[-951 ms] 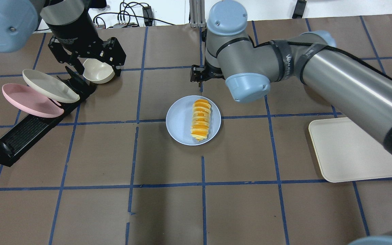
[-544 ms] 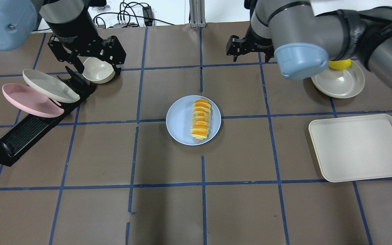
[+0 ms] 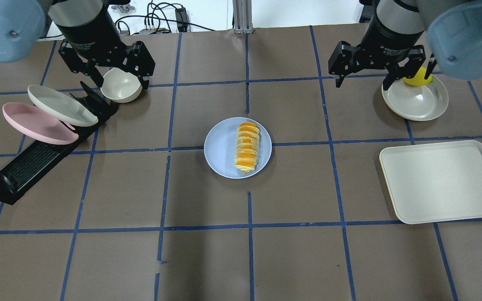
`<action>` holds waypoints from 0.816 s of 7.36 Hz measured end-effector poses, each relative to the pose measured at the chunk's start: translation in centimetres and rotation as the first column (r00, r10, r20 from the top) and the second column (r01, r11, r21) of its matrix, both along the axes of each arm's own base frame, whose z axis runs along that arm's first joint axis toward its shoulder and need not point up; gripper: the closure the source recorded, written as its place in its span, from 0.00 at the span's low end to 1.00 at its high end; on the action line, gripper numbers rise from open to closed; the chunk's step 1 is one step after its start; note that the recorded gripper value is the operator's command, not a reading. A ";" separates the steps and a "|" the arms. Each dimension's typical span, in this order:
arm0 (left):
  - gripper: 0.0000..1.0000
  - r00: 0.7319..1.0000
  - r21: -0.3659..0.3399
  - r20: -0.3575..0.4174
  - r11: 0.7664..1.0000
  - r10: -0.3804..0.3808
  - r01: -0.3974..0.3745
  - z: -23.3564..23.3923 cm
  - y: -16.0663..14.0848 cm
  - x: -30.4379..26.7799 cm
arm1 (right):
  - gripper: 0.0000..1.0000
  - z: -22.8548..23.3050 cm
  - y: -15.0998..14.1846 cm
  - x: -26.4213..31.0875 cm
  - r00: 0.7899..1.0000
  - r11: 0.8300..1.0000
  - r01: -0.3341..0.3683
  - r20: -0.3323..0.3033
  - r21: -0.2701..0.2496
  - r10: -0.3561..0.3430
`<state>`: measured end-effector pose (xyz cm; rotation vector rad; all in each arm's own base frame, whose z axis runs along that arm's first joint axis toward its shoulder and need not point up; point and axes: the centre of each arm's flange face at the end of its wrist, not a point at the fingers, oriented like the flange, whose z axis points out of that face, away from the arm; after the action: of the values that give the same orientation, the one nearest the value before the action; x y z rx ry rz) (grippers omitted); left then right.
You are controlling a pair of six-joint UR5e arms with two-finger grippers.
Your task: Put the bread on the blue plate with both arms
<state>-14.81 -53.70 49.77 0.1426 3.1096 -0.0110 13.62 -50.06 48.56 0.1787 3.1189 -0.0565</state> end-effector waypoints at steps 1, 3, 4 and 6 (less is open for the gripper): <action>0.00 1.000 -0.008 0.000 1.000 0.000 0.000 0.1 0.0 0.0 | 0.00 1.2 1.8 0.0 1.000 1.000 0.003 -0.004 0.018 -0.003; 0.00 1.000 -0.009 0.006 1.000 0.000 0.001 0.1 0.1 0.0 | 0.00 2.3 2.4 -0.1 1.000 1.000 0.008 -0.019 0.015 -0.007; 0.00 1.000 -0.005 0.015 1.000 0.000 0.000 0.1 0.2 0.1 | 0.00 2.6 1.4 -0.1 1.000 1.000 0.007 -0.026 0.013 -0.007; 0.00 1.000 0.001 0.028 1.000 0.007 -0.007 -0.1 0.1 0.3 | 0.00 2.5 -0.4 0.2 1.000 0.999 0.005 -0.022 0.052 -0.004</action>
<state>-14.55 -53.58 49.66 0.1310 3.0823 -0.0063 13.77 -50.43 51.11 0.1873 3.1439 0.0231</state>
